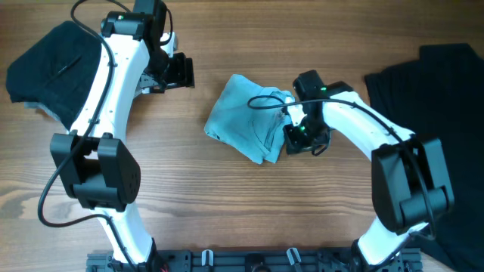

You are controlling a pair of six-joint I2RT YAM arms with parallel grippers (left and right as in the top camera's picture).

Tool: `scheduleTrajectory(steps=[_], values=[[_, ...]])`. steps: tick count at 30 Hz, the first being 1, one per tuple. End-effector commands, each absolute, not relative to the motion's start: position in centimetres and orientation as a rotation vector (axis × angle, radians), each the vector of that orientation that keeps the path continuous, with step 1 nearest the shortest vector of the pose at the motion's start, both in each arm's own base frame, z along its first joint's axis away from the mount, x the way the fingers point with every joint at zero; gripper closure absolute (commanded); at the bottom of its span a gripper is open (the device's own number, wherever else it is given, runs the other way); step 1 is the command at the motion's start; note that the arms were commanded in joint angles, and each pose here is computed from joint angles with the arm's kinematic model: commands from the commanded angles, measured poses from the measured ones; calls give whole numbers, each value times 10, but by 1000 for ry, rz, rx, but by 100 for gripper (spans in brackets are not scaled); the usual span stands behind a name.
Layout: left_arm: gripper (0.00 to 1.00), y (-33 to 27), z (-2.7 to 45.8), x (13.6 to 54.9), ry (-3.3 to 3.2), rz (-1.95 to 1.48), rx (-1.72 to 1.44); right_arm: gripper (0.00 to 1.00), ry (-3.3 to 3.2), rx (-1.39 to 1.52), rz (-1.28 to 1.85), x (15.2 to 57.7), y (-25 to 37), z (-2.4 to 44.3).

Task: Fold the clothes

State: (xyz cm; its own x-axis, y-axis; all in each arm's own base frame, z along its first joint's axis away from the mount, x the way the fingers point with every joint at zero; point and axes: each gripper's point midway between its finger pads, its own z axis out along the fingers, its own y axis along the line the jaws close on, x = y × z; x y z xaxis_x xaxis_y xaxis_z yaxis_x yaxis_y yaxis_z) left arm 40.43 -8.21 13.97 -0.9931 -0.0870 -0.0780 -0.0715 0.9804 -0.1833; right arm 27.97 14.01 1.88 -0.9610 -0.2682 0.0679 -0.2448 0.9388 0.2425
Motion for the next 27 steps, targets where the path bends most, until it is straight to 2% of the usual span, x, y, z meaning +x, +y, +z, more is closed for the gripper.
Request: scheduleTrajectory(steps=[1,3,4,8,12,16,18,20,23,27], values=[[27,-99,139,397,3059,-359,-62,49,-3075,273,-313,288,129,35],[48,-111,134,390,3085,-423,-42,48,-3127,256,-336,298,125,45],[55,-119,129,384,3104,-463,-29,48,-3163,242,-352,304,123,52],[93,-156,99,357,3163,-679,31,36,-3273,189,-470,324,118,79],[96,-183,52,327,3205,-797,63,32,-3307,146,-567,334,115,90],[96,-176,8,321,3203,-755,-165,33,-3301,140,-593,334,116,90],[96,-154,-7,322,3206,-621,-317,33,-3301,138,-595,334,116,91],[96,-130,-13,336,3163,-461,-381,33,-3287,163,-664,333,123,93],[96,-109,-11,377,3011,-407,-411,34,-3276,195,-772,336,134,99],[96,-90,33,442,2813,-417,-345,35,-3264,265,-1031,348,157,116]])
